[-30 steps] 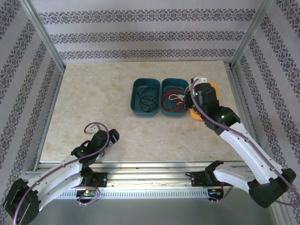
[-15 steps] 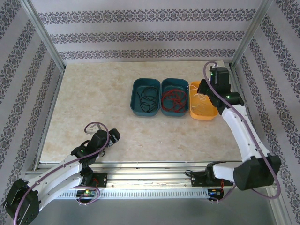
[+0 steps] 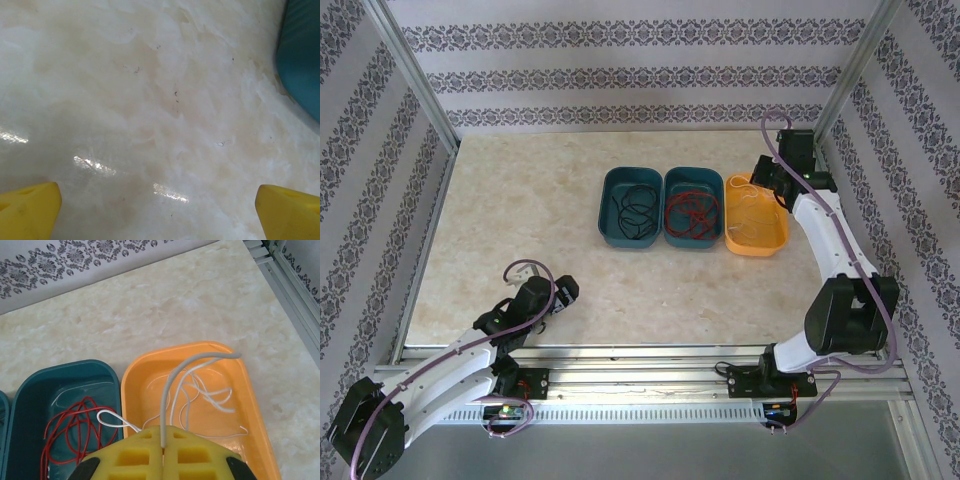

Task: Untangle the cables

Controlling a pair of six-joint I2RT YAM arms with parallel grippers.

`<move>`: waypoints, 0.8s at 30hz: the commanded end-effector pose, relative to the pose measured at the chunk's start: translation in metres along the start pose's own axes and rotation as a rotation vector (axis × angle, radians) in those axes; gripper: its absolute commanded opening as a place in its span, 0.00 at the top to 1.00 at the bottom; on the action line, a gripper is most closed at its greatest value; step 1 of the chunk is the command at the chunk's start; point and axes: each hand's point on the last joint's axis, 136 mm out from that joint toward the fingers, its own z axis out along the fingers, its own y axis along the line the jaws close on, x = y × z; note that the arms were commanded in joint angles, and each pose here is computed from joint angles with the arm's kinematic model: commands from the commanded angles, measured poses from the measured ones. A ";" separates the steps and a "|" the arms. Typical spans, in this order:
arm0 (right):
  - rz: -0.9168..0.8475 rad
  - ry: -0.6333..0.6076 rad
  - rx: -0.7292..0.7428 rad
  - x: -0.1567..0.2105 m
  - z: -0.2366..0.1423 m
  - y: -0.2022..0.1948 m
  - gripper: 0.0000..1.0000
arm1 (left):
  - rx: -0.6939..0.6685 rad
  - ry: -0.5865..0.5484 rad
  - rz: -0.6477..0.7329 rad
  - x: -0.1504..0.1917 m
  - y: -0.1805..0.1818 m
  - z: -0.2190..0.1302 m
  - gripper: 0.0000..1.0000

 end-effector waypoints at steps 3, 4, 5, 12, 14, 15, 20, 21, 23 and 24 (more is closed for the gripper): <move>-0.021 0.016 -0.008 -0.004 0.007 -0.002 1.00 | 0.036 -0.022 -0.005 -0.010 -0.012 -0.002 0.01; -0.020 0.024 -0.006 -0.002 0.009 -0.003 1.00 | 0.039 -0.020 -0.003 -0.009 -0.013 -0.002 0.01; -0.021 0.032 -0.001 -0.001 0.012 -0.006 1.00 | 0.037 -0.020 -0.003 -0.009 -0.012 -0.002 0.01; -0.043 0.116 0.048 0.016 0.032 -0.023 1.00 | 0.026 -0.013 0.005 -0.007 -0.010 -0.002 0.01; -0.040 0.143 0.061 0.021 0.037 -0.030 1.00 | 0.027 -0.014 0.003 -0.008 -0.010 -0.002 0.01; -0.039 0.158 0.068 0.024 0.039 -0.034 1.00 | 0.027 -0.015 0.003 -0.008 -0.010 -0.002 0.01; -0.028 0.234 0.113 0.043 0.050 -0.049 0.98 | 0.025 -0.019 0.005 -0.010 -0.011 -0.002 0.01; -0.022 0.248 0.118 0.048 0.051 -0.052 0.97 | 0.026 -0.020 0.005 -0.010 -0.012 -0.002 0.01; -0.017 0.269 0.118 0.055 0.053 -0.053 0.95 | 0.026 -0.019 0.005 -0.010 -0.012 -0.002 0.01; -0.015 0.280 0.119 0.059 0.055 -0.054 0.95 | 0.026 -0.018 0.005 -0.010 -0.012 -0.002 0.01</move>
